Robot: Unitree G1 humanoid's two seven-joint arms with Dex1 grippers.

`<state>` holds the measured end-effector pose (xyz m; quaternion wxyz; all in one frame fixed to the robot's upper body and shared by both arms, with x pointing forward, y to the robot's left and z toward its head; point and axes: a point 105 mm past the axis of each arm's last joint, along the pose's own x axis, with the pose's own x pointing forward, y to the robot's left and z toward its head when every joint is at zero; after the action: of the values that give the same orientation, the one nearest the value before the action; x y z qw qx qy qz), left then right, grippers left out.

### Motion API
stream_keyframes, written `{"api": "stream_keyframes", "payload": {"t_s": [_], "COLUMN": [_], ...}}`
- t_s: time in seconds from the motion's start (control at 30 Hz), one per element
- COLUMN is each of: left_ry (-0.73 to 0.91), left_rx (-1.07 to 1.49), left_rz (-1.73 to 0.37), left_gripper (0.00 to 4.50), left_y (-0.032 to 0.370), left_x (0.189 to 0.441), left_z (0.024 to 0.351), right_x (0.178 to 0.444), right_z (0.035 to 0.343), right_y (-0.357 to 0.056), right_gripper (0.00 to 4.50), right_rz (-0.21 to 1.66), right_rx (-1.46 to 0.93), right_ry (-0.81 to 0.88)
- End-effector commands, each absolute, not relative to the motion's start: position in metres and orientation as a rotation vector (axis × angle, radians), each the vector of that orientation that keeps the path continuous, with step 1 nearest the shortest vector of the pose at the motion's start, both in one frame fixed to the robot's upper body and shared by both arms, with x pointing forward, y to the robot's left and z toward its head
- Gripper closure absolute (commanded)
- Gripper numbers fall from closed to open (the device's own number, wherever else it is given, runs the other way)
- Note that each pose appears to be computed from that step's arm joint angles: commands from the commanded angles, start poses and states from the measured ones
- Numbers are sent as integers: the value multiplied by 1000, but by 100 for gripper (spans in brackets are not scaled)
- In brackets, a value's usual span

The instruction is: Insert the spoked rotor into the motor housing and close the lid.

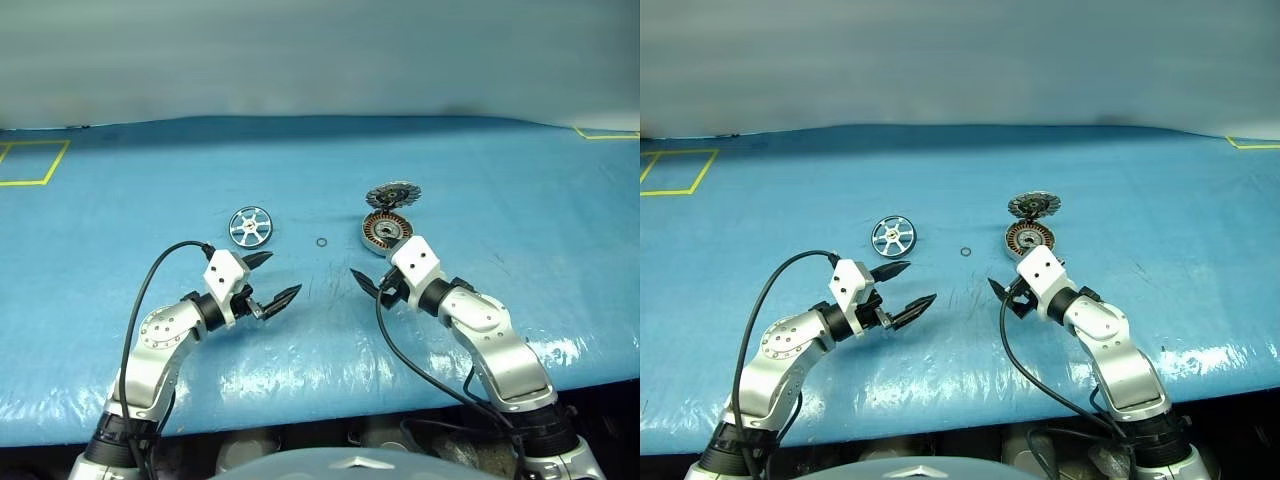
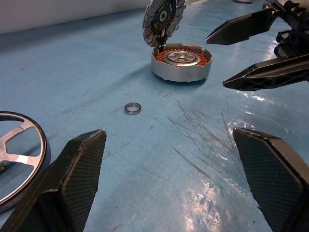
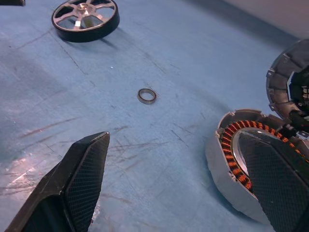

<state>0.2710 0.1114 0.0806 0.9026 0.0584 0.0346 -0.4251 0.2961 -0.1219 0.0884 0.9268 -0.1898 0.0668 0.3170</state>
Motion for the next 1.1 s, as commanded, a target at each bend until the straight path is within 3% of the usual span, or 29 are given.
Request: {"api": "stream_keyframes", "payload": {"t_s": [0.03,0.23,0.47,0.67,1.1], "left_ry": [33,30,26,25,48], "left_rx": [128,125,122,119,128], "left_rz": [-893,-898,-905,-888,-868], "left_gripper": [0,0,0,0,0], "left_y": [106,104,100,101,107], "left_x": [272,274,274,270,264], "left_z": [88,88,87,85,78], "right_x": [306,325,352,360,363], "right_z": [107,114,114,102,83], "right_y": [-129,-133,-134,-134,-145], "right_gripper": [2,2,2,2,2], "right_rz": [612,641,686,734,735], "right_rx": [-445,-571,-650,-763,-756], "right_ry": [91,142,314,430,543]}}
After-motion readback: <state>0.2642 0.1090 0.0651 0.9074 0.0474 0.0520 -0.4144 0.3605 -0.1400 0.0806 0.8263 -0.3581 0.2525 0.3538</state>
